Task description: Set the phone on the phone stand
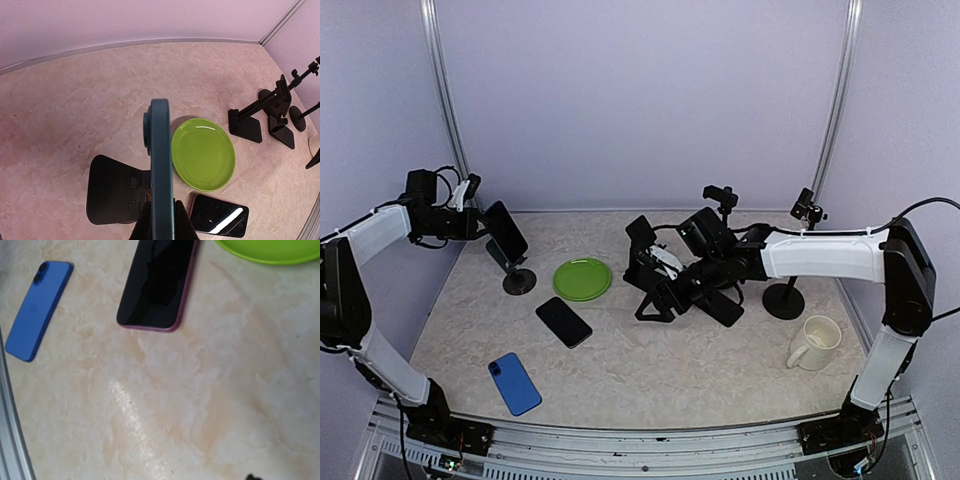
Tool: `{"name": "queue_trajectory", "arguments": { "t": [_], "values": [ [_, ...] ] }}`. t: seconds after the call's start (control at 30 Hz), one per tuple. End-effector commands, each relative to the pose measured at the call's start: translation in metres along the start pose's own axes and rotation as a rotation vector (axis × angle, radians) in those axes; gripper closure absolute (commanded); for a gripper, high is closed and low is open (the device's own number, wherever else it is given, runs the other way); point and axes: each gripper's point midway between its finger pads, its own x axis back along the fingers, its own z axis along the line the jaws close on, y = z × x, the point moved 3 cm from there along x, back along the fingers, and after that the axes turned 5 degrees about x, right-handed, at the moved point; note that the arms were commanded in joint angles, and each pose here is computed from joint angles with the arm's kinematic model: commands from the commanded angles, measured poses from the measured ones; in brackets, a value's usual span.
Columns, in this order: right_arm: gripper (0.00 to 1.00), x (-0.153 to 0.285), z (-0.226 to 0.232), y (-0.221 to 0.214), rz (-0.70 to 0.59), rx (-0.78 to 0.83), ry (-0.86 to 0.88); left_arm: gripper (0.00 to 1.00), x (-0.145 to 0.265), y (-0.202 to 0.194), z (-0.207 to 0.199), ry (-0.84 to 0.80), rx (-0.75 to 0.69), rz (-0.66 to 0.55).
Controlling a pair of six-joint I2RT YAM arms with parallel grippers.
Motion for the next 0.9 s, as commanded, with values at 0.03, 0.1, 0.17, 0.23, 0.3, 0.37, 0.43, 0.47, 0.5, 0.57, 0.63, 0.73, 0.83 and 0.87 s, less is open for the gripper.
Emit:
{"name": "queue_trajectory", "arguments": {
  "t": [0.03,0.1,0.17,0.23,0.3,0.37,0.43,0.47,0.5,0.57,0.63,0.73,0.83,0.87],
  "values": [
    [0.28,-0.004,0.001,0.006,-0.005,0.007,0.003,1.00,-0.003,0.015,0.006,0.014,-0.029,-0.033],
    [0.28,-0.004,0.002,0.007,-0.008,0.011,0.007,1.00,-0.006,0.011,0.007,0.016,-0.033,-0.019],
    [0.28,-0.005,0.002,0.006,-0.005,0.011,0.014,1.00,-0.007,0.010,0.009,0.020,-0.036,-0.017],
    [0.28,-0.008,0.002,0.006,0.002,0.012,0.023,1.00,-0.008,0.009,0.010,0.027,-0.038,-0.010],
    [0.28,-0.011,0.001,0.007,0.011,0.016,0.028,1.00,-0.009,0.006,0.013,0.042,-0.042,-0.001],
    [0.28,-0.013,0.001,0.008,0.016,0.020,0.030,1.00,-0.010,0.003,0.014,0.049,-0.043,0.006],
    [0.28,-0.014,0.000,0.007,0.019,0.020,0.032,1.00,-0.011,0.001,0.015,0.051,-0.044,0.011],
    [0.28,-0.015,0.000,0.007,0.020,0.021,0.033,1.00,-0.011,-0.001,0.016,0.055,-0.043,0.014],
    [0.28,-0.015,0.001,0.008,0.020,0.023,0.035,1.00,-0.012,-0.002,0.017,0.059,-0.045,0.017],
    [0.28,-0.015,0.000,0.007,0.022,0.026,0.036,1.00,-0.013,-0.006,0.018,0.063,-0.046,0.025],
    [0.28,-0.016,0.000,0.007,0.025,0.027,0.037,1.00,-0.015,-0.008,0.019,0.063,-0.045,0.030],
    [0.28,-0.017,0.000,0.006,0.029,0.025,0.042,1.00,-0.016,-0.011,0.019,0.055,-0.046,0.032],
    [0.28,-0.017,0.000,0.005,0.031,0.021,0.041,1.00,-0.019,-0.013,0.016,0.022,-0.039,0.033],
    [0.28,-0.017,0.001,0.005,0.030,0.019,0.041,1.00,-0.020,-0.014,0.014,0.006,-0.035,0.033]
  ]
}}
